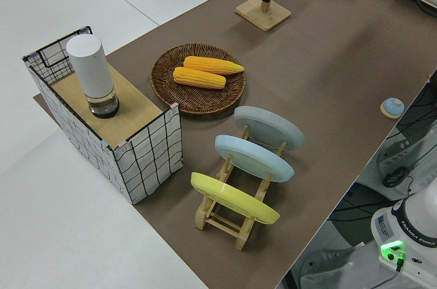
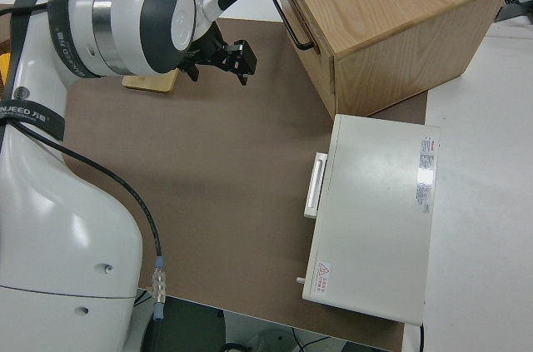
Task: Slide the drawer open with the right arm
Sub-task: 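Raise the right arm and move the right gripper toward the drawer handle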
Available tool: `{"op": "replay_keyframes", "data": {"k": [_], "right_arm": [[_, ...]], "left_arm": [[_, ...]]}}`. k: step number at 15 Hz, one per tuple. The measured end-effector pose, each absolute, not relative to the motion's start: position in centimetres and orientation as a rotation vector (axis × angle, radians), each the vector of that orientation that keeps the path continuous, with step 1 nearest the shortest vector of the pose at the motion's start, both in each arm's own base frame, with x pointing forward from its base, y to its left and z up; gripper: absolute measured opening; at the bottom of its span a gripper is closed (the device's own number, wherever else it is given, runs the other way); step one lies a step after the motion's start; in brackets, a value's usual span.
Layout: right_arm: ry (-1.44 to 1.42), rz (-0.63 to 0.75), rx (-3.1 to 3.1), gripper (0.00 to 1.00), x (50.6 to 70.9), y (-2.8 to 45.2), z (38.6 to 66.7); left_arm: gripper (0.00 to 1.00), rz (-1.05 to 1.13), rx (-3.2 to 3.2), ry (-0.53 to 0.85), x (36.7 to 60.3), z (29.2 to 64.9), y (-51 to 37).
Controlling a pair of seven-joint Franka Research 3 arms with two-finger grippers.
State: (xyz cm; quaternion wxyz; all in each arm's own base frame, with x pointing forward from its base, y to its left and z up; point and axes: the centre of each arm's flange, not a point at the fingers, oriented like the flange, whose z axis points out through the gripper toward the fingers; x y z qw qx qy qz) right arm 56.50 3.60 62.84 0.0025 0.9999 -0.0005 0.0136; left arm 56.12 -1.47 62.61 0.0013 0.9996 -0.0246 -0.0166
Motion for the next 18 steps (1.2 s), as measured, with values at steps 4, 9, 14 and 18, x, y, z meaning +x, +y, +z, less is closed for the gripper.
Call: {"op": "replay_keyframes", "data": {"k": [4, 9, 14, 18], "right_arm": [[-0.007, 0.028, 3.137, 0.99, 56.8, 3.4, 62.3], [-0.01, 0.022, 3.137, 0.98, 56.9, 3.3, 62.1], [0.008, 0.015, 3.098, 0.98, 56.8, 3.7, 62.1], [0.06, 0.032, 2.982, 0.98, 56.7, 5.0, 62.2]], "left_arm": [[1.0, -0.052, 3.138, -0.077, 56.1, 62.6, -1.5], [1.0, -0.052, 3.138, -0.077, 56.1, 62.6, -1.5], [1.0, -0.052, 3.138, -0.077, 56.1, 62.6, -1.5], [1.0, -0.052, 3.138, -0.077, 56.1, 62.6, -1.5]]}}
